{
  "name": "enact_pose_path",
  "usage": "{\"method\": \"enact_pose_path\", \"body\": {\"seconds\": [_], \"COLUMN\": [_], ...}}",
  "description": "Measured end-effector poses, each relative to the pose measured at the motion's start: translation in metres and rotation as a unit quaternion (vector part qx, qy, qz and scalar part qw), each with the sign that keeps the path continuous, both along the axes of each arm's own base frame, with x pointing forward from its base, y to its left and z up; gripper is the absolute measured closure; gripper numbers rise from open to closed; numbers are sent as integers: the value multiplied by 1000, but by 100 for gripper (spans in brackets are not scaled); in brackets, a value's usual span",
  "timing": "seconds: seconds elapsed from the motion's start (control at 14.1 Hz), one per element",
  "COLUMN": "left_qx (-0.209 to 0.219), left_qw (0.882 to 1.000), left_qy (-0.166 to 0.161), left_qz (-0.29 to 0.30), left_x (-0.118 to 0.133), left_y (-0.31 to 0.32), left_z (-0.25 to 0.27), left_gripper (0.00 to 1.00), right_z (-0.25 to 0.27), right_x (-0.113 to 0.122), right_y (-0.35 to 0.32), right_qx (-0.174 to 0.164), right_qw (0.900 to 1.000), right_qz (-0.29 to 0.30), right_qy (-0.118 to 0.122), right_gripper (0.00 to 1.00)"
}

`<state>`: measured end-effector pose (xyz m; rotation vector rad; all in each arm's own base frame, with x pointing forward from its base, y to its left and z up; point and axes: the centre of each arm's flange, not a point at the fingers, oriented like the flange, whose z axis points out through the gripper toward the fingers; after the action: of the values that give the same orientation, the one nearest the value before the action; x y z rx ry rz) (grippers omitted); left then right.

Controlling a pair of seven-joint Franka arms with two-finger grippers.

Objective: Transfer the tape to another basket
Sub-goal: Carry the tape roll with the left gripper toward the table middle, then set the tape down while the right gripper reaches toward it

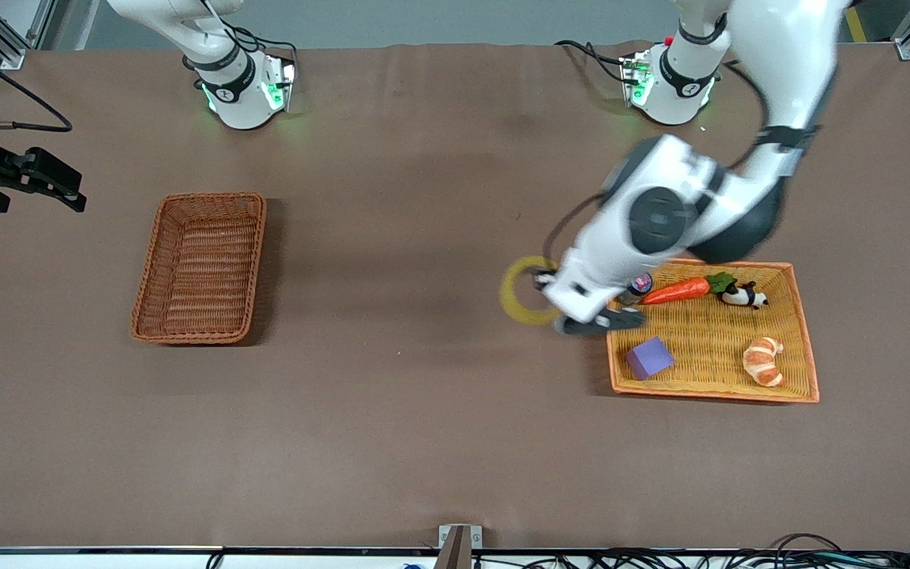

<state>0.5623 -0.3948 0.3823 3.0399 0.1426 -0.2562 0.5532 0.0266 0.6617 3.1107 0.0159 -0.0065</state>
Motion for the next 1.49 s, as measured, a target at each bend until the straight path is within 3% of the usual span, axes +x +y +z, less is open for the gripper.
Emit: {"method": "enact_pose_path", "body": {"seconds": [0.14, 0.35, 0.64, 0.99, 1.14, 1.28, 1.49], "left_qx": [-9, -28, -2, 6, 3, 9, 38], "left_qw": [1000, 999, 998, 997, 997, 994, 990], "left_qy": [9, -5, -41, -67, -80, -113, -139], "left_qz": [13, 42, 37, 25, 22, 6, -7], "left_x": [-27, -43, -66, -73, -67, -58, -24], "left_y": [-61, -109, -144, -161, -162, -161, -122], "left_z": [-30, -79, -145, -160, -150, -125, -45], "left_gripper": [79, 79, 79, 76, 62, 41, 12], "right_z": [0, 0, 0, -2, -12, -22, -41], "right_x": [0, 0, 0, 2, 7, 13, 25], "right_y": [0, 0, 0, -1, 4, 17, 58], "right_qx": [0, 0, 0, 0, 0, 0, 11], "right_qw": [1000, 1000, 1000, 1000, 1000, 999, 998], "right_qz": [0, 0, 2, 6, 17, 28, 60], "right_qy": [0, 0, -1, 1, 10, 15, 13], "right_gripper": [0, 0, 0, 0, 0, 0, 0]}}
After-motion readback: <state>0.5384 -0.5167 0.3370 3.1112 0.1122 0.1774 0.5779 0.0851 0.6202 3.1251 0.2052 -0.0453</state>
